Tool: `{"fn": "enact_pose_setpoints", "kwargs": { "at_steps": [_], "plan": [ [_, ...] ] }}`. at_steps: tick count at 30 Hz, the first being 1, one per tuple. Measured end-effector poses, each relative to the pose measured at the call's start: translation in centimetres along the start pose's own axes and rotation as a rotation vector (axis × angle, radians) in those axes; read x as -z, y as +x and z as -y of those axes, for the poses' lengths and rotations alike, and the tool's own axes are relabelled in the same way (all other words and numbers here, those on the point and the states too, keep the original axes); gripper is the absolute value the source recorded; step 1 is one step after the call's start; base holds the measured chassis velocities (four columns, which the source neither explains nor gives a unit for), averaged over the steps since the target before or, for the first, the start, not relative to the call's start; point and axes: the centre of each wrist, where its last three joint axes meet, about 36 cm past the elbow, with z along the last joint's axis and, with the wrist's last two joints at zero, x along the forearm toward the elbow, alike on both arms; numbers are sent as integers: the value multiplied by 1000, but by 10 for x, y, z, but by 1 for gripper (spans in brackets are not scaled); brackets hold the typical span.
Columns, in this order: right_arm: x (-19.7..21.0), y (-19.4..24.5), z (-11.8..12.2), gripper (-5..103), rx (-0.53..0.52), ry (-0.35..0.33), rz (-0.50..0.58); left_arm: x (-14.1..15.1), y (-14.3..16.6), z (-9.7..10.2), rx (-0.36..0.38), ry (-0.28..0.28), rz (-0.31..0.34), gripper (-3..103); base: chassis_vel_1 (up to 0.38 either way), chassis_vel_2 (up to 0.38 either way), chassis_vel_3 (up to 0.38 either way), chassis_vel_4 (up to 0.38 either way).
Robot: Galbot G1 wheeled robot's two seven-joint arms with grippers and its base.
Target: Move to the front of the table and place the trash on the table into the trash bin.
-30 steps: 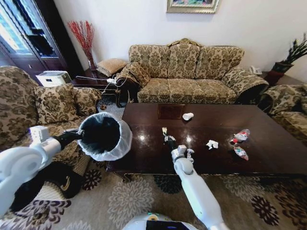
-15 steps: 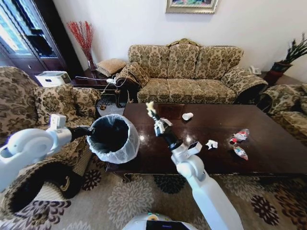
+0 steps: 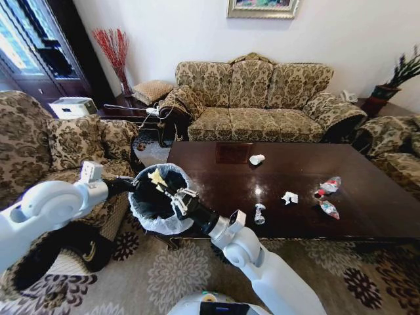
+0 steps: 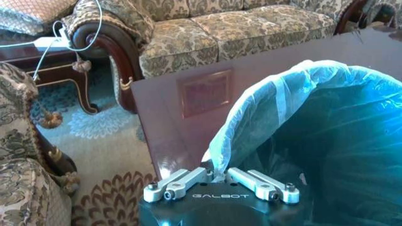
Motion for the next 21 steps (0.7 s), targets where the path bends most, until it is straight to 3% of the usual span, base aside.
{"fn": "enact_pose_setpoints", "kwargs": {
  "at_steps": [2, 9, 13, 15, 16, 17, 19, 20, 21],
  "plan": [
    [-2, 2, 0, 22, -10, 4, -8, -2, 0, -1, 4, 7, 2, 0, 0, 0, 0, 0],
    [-5, 5, 1, 44, -26, 24, -7, -4, 1, -1, 4, 16, 3, 0, 0, 0, 0, 0],
    [12, 13, 0, 60, -74, 34, 45, -8, 1, -7, 24, 24, -2, 0, 0, 0, 0, 0],
    [27, 28, 3, 71, -176, 68, 74, -12, 1, -14, 54, 39, -8, 0, 0, 0, 0, 0],
    [29, 42, 6, 77, -293, 114, 53, -14, 1, -17, 67, 46, -8, 0, 0, 0, 0, 0],
    [29, 42, 6, 77, -293, 114, 53, -14, 1, -17, 67, 46, -8, 0, 0, 0, 0, 0],
    [15, 74, 19, 87, -584, 230, -98, -15, 3, -22, 84, 56, 0, 0, 0, 0, 0, 0],
    [15, 74, 19, 87, -584, 230, -98, -15, 3, -22, 84, 56, 0, 0, 0, 0, 0, 0],
    [-2, 96, 26, 92, -748, 253, -190, -14, 3, -24, 87, 60, 7, 0, 0, 0, 0, 0]
  ]
}}
